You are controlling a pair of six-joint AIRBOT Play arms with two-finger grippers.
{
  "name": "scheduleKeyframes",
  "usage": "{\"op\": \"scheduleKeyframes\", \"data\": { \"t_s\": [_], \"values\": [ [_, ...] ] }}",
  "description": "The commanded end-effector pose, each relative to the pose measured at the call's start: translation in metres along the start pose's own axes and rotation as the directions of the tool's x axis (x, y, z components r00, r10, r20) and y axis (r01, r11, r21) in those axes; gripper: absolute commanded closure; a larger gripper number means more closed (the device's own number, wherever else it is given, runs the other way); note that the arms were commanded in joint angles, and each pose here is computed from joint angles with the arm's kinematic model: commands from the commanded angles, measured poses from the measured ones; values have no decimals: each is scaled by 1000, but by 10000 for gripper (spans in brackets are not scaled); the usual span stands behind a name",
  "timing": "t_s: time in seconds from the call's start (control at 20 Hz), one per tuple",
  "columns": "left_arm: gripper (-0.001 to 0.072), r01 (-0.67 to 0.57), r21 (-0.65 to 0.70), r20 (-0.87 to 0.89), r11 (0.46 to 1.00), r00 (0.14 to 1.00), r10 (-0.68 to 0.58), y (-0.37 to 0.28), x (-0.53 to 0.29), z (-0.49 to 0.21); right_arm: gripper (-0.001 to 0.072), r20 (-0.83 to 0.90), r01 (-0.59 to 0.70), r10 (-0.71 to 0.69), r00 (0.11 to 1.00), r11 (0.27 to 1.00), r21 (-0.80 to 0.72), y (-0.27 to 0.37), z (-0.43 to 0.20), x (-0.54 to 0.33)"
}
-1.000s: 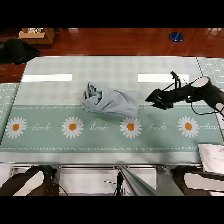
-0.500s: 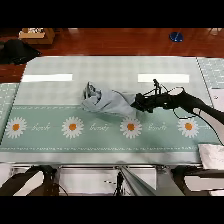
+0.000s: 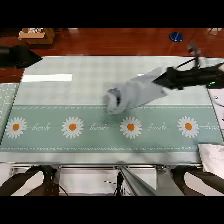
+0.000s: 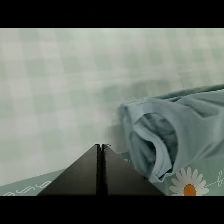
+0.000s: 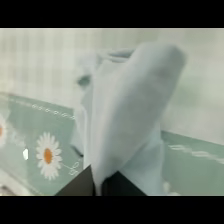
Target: Fold the shirts.
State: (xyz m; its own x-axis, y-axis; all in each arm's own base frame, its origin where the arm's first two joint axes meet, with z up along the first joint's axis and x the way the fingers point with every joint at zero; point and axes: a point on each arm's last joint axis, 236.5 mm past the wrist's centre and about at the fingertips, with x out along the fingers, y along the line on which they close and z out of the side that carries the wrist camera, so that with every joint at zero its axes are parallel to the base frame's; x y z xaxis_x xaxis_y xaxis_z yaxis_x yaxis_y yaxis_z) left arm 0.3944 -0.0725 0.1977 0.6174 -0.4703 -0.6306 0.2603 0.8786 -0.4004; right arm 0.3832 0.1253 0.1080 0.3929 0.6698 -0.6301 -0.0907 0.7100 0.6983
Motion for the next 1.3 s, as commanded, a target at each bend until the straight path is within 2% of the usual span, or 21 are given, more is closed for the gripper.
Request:
{"op": "scheduleKeyframes", "data": {
  "t_s": [0.0, 0.1, 0.15, 0.3, 0.4, 0.5, 0.7, 1.05, 1.25],
  "values": [
    [687, -6, -36, -62, 999, 998, 4, 14, 19, -18, 687, 137, 280, -281, 950, 960, 26, -21, 12, -126],
    [687, -7, -60, -98, 998, 995, 1, 21, 29, -31, 688, 189, 415, -424, 886, 906, 87, -42, 9, -184],
    [687, -7, -63, -114, 998, 994, 0, 23, 34, -37, 688, 183, 500, -520, 834, 854, 144, -63, 1, -214],
    [687, -4, -53, -141, 999, 990, -3, 29, 41, -46, 688, 27, 705, -761, 648, 614, 355, -135, -52, -293],
    [687, -2, -26, -142, 1000, 990, -2, 30, 43, -46, 688, -62, 731, -819, 571, 472, 492, -161, -86, -332],
    [687, -18, -1, -113, 1000, 993, 17, 35, 44, -39, 688, -129, 709, -826, 549, 377, 596, -172, -115, -354],
    [687, -76, -5, 17, 997, 997, 76, 53, 51, -8, 688, -231, 652, -789, 570, 262, 711, -185, -166, -363],
    [687, -179, -11, 2, 984, 984, 179, 113, 96, -11, 688, -514, 672, -724, 460, -94, 735, -207, -285, -377],
    [687, -235, -81, -40, 969, 972, 232, 164, 114, -27, 688, -629, 671, -649, 428, -239, 702, -204, -339, -374]
  ]
}}
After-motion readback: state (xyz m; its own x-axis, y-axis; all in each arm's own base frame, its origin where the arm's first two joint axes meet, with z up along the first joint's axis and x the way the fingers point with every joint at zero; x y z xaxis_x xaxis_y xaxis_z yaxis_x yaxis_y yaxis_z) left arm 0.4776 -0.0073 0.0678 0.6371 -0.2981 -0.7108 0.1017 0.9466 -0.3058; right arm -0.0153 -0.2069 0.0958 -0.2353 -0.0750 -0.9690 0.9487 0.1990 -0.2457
